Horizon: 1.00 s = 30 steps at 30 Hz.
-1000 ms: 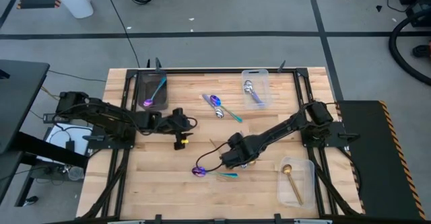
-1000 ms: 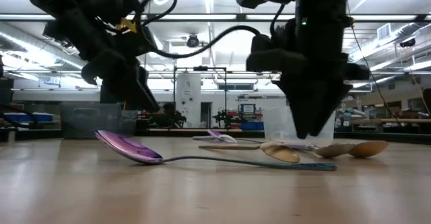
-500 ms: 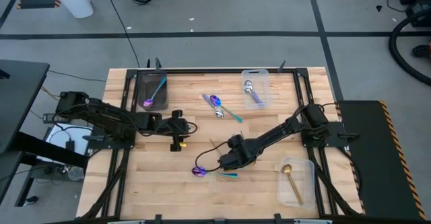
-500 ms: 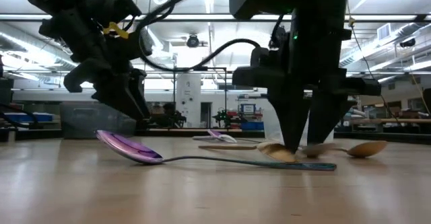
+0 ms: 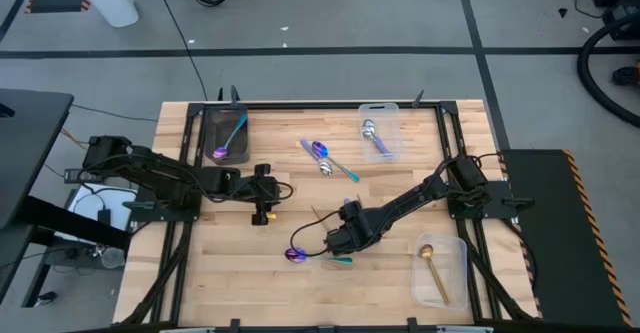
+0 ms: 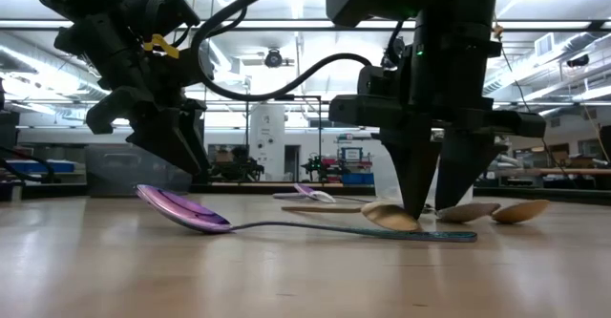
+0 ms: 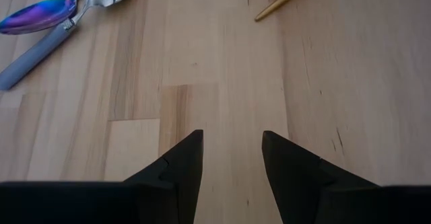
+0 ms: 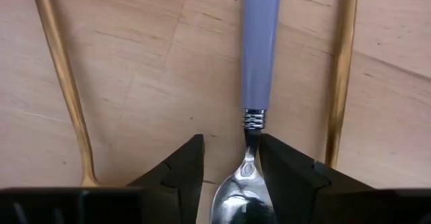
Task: Sort silverware by color (type)
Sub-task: Put the purple spoon into the top transparent bin
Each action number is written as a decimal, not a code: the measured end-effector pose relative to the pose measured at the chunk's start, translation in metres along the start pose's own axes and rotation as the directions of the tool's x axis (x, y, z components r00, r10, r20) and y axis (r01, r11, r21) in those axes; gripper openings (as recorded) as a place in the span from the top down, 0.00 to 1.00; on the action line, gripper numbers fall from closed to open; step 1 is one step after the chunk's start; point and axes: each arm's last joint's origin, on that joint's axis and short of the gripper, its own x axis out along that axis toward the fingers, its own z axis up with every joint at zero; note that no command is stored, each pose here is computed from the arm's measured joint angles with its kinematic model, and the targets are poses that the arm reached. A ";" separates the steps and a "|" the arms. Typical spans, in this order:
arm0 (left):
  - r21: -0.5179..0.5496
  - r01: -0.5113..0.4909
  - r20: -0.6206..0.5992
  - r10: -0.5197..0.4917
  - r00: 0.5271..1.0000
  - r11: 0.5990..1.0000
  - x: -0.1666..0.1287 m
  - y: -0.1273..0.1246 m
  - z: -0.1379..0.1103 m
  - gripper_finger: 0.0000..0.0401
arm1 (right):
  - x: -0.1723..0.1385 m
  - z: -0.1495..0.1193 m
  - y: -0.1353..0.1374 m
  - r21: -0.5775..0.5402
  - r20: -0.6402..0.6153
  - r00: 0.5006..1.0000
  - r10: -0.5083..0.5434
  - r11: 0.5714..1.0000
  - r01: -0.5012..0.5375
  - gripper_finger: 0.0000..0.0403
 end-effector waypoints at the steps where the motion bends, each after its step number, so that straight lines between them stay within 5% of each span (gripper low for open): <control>1: 0.000 0.000 0.000 0.000 1.000 1.000 0.000 0.000 0.000 0.60 | 0.000 0.000 0.000 0.001 0.000 1.000 0.002 1.000 -0.002 0.63; 13: 0.025 0.005 -0.049 -0.004 0.999 1.000 0.000 0.000 -0.005 0.60 | 0.001 -0.001 0.002 -0.016 -0.031 0.999 0.013 1.000 -0.013 0.96; 30: 0.083 0.012 0.005 -0.012 1.000 0.996 -0.005 -0.004 0.001 0.60 | -0.012 0.011 -0.004 -0.175 -0.015 1.000 0.017 0.984 -0.019 0.97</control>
